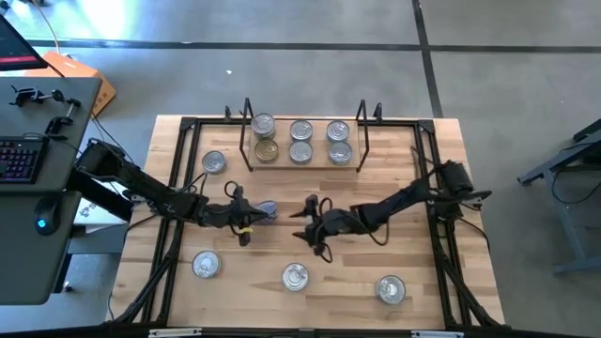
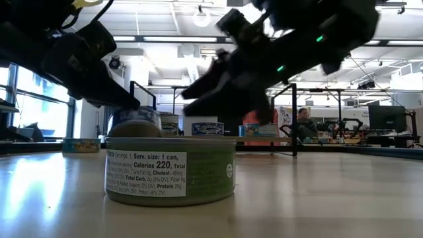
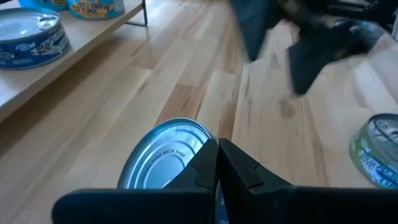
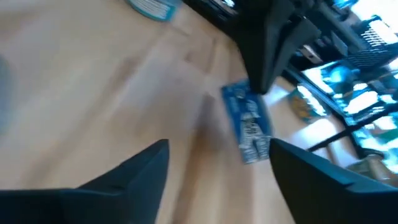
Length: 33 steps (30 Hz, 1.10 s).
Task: Stack canned seafood by type on shelf
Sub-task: Stack the blue tuna can on top of the blue tuna can on the shelf
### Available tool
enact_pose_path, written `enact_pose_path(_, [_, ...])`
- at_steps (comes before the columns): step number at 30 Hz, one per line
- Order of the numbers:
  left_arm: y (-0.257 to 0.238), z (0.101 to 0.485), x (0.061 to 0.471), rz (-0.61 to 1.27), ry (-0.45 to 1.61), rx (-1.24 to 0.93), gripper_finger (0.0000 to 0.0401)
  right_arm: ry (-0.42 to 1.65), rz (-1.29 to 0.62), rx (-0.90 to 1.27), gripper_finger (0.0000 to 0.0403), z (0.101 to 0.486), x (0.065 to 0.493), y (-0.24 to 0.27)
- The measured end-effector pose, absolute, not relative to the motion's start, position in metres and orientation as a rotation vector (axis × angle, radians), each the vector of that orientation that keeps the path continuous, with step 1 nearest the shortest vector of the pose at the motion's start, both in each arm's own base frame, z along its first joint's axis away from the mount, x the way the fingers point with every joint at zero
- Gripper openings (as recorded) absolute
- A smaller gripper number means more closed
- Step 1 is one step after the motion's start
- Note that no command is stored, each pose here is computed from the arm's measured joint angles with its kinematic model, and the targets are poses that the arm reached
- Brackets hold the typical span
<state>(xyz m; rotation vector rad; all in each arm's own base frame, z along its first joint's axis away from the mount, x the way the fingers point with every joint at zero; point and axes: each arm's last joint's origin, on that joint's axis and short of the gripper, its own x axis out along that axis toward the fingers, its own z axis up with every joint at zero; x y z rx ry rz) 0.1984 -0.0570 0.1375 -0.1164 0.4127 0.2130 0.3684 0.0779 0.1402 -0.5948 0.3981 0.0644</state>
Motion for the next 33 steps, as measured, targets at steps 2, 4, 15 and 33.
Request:
enact_pose_path(2, [-0.057,0.138,0.199,0.213,0.408,-0.119,0.0000,0.393,0.026,-0.633,0.0283,0.134,0.380,0.070])
enact_pose_path(4, [-0.057,0.138,0.199,0.214,0.408,-0.118,0.0000,0.397,0.007,-0.654,0.0295,0.128,0.392,0.063])
enact_pose_path(15, [-0.057,0.138,0.199,0.216,0.405,-0.118,0.0000,0.475,-0.020,-0.663,0.0268,0.117,0.446,0.047])
enact_pose_path(33, [-0.060,0.149,0.187,0.249,0.396,-0.131,0.0009,0.804,-0.133,-0.739,0.0125,0.191,0.399,0.064])
